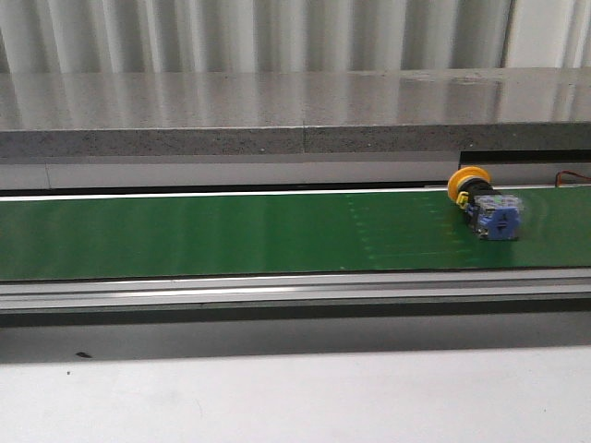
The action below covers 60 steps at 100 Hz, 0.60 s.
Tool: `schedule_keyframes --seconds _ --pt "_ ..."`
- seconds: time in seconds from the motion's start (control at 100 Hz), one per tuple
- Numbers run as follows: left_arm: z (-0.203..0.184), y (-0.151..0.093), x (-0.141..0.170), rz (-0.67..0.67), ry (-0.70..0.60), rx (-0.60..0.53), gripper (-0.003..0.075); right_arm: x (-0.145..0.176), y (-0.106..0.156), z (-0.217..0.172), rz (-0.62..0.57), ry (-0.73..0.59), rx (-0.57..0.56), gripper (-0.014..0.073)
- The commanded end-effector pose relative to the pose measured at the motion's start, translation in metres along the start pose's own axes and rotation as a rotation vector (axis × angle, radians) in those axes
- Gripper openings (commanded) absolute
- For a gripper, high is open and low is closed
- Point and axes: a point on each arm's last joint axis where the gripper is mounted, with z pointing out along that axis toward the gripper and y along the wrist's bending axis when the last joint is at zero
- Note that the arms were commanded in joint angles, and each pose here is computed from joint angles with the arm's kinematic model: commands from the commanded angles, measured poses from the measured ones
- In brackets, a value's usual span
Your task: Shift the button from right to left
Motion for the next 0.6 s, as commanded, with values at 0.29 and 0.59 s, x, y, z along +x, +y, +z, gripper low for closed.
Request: schedule_keyframes --seconds 0.29,0.59 --pt "-0.001 0.000 0.005 -0.014 -0.065 0.002 -0.0020 -0.014 -0.002 -0.003 -0.017 -0.095 0.018 -0.0048" --pt "-0.004 0.000 -0.008 -0.014 -0.009 0.001 -0.0020 -0.014 -0.002 -0.003 -0.017 -0.095 0.018 -0.0048"
